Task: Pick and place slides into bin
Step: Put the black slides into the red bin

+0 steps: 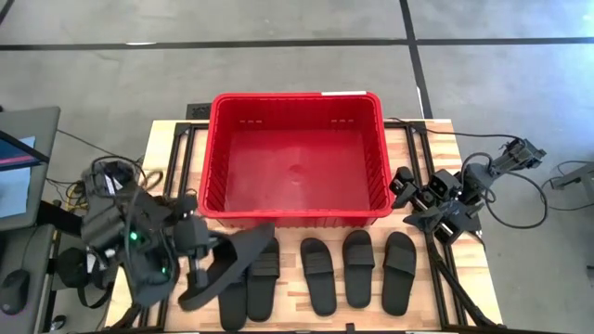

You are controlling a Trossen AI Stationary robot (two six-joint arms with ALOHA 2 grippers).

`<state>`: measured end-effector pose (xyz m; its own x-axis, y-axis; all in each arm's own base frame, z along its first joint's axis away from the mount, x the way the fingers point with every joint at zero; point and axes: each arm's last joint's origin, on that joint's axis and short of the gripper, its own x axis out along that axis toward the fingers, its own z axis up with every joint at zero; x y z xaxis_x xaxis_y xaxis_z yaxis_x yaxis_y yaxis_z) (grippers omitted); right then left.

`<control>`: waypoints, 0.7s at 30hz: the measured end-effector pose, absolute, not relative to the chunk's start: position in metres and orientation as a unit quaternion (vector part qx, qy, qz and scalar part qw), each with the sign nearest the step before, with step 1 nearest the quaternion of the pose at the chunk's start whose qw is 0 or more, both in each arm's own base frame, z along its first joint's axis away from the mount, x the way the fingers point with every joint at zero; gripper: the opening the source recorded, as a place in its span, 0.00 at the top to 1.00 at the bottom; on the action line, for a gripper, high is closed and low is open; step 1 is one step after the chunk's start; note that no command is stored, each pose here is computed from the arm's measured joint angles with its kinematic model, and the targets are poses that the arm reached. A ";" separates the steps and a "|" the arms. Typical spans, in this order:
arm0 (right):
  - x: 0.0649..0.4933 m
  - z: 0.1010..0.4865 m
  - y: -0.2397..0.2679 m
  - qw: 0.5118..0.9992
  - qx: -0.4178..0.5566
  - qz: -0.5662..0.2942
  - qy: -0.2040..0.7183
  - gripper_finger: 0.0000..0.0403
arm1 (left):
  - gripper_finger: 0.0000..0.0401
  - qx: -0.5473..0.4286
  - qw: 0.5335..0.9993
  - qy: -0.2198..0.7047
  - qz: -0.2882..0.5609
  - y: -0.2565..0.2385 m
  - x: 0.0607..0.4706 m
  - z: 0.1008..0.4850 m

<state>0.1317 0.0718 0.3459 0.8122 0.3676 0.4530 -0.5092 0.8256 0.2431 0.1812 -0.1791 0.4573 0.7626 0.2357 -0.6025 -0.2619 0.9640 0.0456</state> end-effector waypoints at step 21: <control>0.130 0.348 0.071 0.931 0.184 0.235 -0.209 0.57 | 1.00 0.200 0.878 0.283 0.329 -0.059 0.244 0.498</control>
